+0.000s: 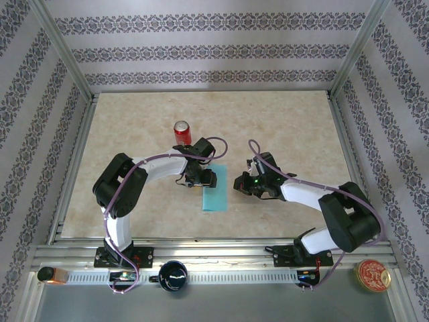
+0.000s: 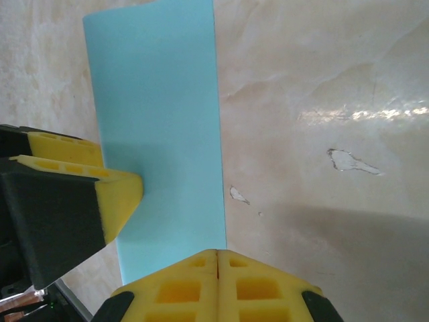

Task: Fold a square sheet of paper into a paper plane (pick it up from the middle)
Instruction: Hold the square sheet of paper at the center of the table.

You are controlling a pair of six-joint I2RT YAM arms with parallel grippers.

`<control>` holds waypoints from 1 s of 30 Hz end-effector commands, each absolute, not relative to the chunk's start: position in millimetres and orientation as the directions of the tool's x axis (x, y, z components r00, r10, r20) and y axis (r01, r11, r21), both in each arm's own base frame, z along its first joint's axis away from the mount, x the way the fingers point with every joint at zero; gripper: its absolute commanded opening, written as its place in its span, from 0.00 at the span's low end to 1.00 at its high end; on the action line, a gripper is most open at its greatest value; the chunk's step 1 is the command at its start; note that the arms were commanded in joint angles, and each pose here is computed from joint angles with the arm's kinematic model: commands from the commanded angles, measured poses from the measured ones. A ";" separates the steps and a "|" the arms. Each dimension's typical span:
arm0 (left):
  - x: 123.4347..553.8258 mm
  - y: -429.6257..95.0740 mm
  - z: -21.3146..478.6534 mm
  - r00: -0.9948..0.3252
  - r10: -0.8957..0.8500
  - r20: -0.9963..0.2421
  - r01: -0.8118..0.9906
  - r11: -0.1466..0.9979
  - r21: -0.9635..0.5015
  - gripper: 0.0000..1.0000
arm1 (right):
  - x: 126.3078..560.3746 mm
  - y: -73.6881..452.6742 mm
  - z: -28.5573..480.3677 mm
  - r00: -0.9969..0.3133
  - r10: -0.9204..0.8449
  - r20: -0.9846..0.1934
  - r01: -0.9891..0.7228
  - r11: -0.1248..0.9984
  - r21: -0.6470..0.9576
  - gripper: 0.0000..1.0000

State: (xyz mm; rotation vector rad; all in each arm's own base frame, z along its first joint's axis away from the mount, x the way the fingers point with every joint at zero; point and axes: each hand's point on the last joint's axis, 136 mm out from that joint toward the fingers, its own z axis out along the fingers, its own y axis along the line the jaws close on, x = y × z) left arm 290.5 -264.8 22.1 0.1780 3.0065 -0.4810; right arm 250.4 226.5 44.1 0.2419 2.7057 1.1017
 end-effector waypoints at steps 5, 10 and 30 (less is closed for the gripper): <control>298.2 -260.5 4.6 -0.986 0.104 -0.130 0.135 0.956 -0.259 0.52 | 262.9 254.2 50.3 -0.969 0.197 -0.148 0.031 0.692 0.721 0.00; 297.5 -258.7 3.1 -0.986 0.104 -0.128 0.134 0.958 -0.252 0.52 | 266.5 265.5 45.6 -0.971 0.192 -0.144 0.032 0.698 0.715 0.00; 294.9 -258.9 2.1 -0.987 0.101 -0.125 0.131 0.956 -0.263 0.52 | 254.1 275.8 9.7 -0.990 0.108 -0.089 0.026 0.766 0.642 0.00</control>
